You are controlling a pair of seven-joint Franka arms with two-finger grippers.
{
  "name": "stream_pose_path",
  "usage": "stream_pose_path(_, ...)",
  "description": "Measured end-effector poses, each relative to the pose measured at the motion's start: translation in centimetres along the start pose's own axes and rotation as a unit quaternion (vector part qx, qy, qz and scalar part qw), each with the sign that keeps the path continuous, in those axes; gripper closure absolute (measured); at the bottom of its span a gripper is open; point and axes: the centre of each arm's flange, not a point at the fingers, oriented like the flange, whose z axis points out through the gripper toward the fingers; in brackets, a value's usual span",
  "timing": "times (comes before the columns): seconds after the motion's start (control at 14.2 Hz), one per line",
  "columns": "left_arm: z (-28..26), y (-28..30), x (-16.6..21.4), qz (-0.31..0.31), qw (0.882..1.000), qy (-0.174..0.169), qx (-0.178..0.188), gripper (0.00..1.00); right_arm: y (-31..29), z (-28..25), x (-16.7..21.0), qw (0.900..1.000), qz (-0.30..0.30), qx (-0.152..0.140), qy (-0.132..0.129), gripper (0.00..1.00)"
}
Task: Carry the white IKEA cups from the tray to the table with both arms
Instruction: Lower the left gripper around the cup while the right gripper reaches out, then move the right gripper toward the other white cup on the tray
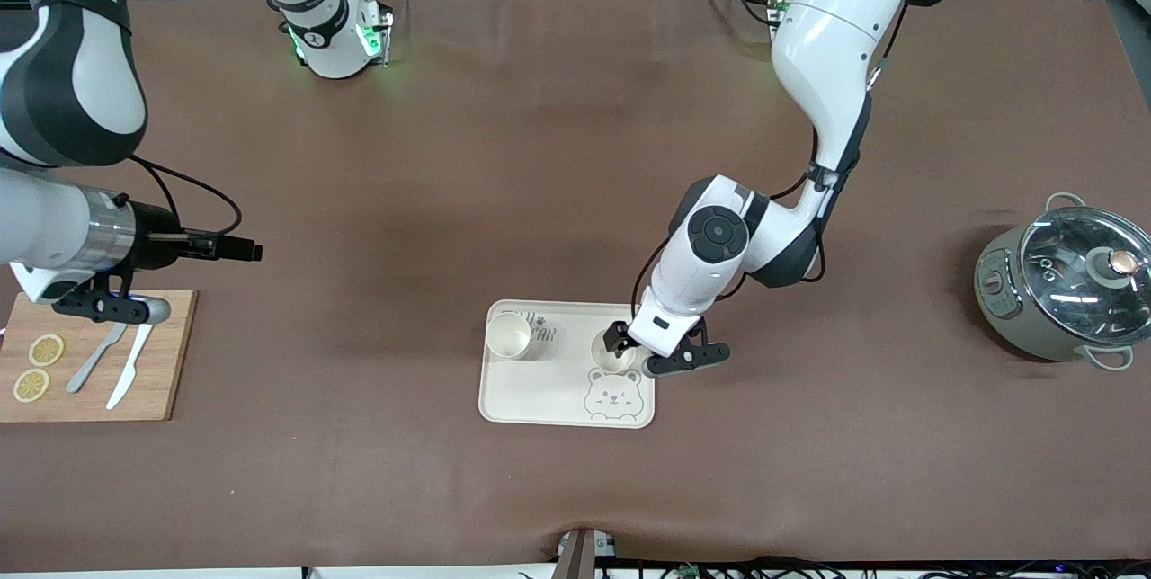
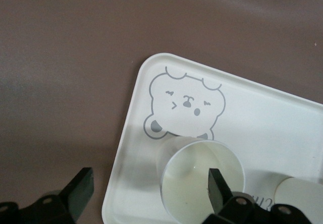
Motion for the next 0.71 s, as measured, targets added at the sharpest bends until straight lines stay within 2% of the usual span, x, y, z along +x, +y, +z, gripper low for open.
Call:
stream_pose_path(0.42,2.4,-0.7,-0.2,0.001,1.0,0.006,-0.003,0.0,-2.7,2.1,1.1,0.999,0.04,0.0,0.011,0.0)
stream_pose_path(0.71,2.7,-0.7,-0.4,0.002,1.0,0.005,-0.002,0.0,-4.3,4.6,1.9,0.996,0.093,0.005,-0.005,0.0)
